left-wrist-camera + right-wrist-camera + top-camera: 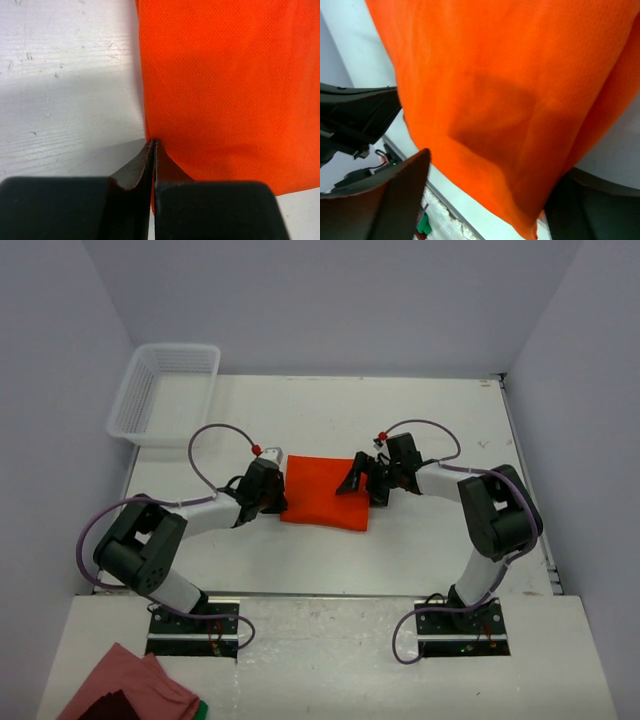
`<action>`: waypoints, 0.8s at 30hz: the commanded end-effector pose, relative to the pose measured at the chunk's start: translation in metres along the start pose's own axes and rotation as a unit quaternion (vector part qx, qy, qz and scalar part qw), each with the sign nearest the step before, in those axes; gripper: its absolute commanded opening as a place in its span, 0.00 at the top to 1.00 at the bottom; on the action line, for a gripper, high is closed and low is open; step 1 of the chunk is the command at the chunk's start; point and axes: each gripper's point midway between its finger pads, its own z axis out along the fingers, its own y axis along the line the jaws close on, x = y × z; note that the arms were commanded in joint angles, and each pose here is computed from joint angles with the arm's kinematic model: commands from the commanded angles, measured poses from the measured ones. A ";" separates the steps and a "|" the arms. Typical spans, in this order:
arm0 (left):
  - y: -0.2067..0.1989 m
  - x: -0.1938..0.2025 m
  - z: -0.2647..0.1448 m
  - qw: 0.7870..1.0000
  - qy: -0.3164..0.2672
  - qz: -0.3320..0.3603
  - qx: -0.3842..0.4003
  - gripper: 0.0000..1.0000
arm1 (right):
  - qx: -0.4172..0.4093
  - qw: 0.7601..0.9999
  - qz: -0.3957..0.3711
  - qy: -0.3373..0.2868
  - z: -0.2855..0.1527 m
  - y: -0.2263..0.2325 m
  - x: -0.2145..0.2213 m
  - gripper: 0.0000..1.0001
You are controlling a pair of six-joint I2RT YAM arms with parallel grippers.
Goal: Fold and stack the t-shirts
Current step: Put the neatly folded tshirt into the corner of the board with the right arm
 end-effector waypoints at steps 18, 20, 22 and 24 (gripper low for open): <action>0.003 0.042 -0.009 0.998 0.060 0.012 -0.006 1.00 | 0.107 0.994 0.006 0.030 0.017 -0.045 0.002 1.00; 0.002 0.040 -0.011 0.998 0.055 0.014 -0.004 1.00 | 0.127 0.992 -0.014 0.019 0.015 -0.046 -0.008 1.00; 0.003 0.036 -0.013 0.999 0.043 0.018 -0.012 1.00 | 0.161 0.986 -0.032 0.008 0.008 -0.051 -0.016 1.00; 0.004 0.029 -0.015 0.999 0.031 0.019 -0.022 1.00 | 0.189 0.981 -0.046 0.006 0.002 -0.055 -0.019 1.00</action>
